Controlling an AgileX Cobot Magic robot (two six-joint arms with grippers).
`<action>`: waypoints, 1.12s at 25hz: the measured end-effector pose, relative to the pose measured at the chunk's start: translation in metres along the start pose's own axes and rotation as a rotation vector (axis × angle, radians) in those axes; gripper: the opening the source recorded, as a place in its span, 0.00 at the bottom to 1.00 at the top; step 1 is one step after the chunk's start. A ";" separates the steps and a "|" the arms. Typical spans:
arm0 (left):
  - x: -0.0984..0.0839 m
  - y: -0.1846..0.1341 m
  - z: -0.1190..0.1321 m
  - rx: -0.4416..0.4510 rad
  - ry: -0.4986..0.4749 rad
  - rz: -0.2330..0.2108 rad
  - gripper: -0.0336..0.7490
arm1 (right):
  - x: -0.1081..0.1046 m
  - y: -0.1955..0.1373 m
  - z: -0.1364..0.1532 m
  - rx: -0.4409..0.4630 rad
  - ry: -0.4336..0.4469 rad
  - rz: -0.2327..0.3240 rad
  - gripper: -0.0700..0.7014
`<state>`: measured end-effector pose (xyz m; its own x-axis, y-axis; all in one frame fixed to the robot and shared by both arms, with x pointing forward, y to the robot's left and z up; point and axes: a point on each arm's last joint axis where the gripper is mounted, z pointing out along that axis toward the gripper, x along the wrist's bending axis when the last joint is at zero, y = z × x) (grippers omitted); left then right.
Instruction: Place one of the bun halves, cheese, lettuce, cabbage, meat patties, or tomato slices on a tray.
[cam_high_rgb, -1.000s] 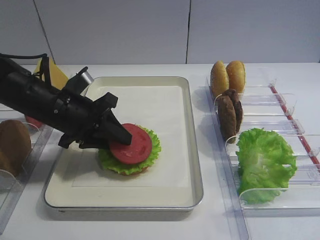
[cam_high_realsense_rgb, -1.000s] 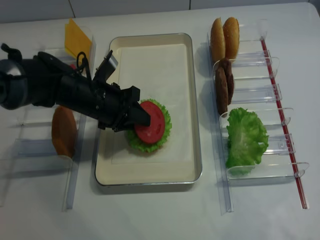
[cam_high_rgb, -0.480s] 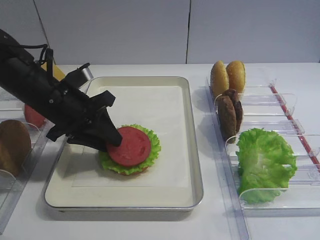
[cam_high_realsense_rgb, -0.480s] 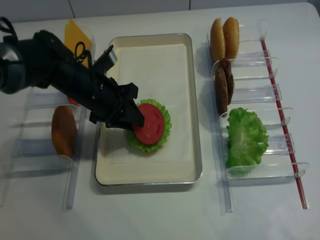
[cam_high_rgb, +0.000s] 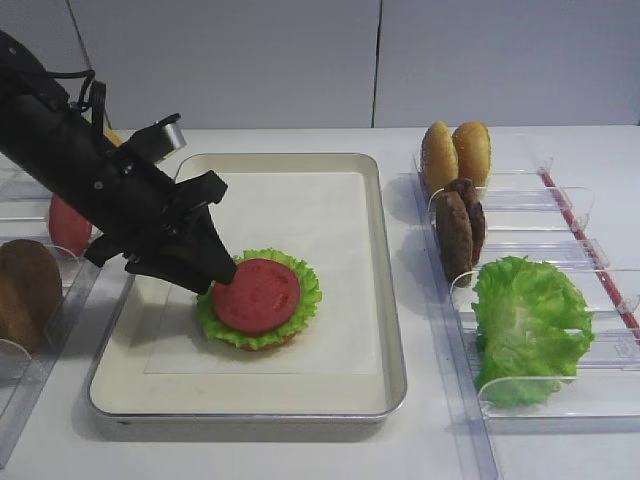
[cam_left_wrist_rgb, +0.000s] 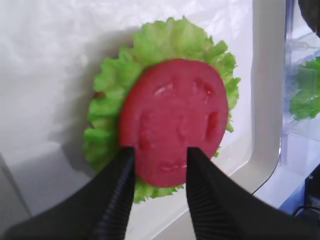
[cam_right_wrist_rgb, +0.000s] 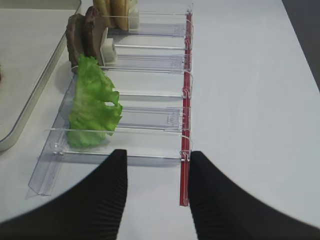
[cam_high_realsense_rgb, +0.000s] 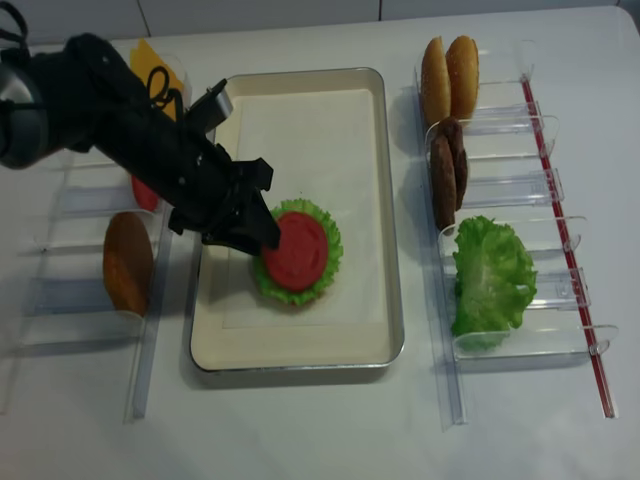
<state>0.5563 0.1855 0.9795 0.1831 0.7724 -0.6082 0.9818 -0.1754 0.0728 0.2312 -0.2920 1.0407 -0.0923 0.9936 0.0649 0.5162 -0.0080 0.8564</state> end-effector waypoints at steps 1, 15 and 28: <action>-0.001 0.001 -0.001 -0.001 -0.001 0.003 0.35 | 0.000 0.000 0.000 0.000 0.000 0.000 0.49; -0.013 0.020 -0.038 0.003 0.168 0.025 0.35 | 0.000 0.000 0.000 0.000 0.000 0.006 0.49; -0.036 -0.020 -0.123 -0.194 0.545 0.068 0.35 | 0.000 0.000 0.000 0.000 0.000 0.006 0.49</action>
<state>0.5364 0.2362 1.0978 0.1956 0.9749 -0.1065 0.9487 -0.1606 0.2723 0.2312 -0.2920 1.0407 -0.0890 0.9935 0.0704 0.5168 -0.0144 0.8560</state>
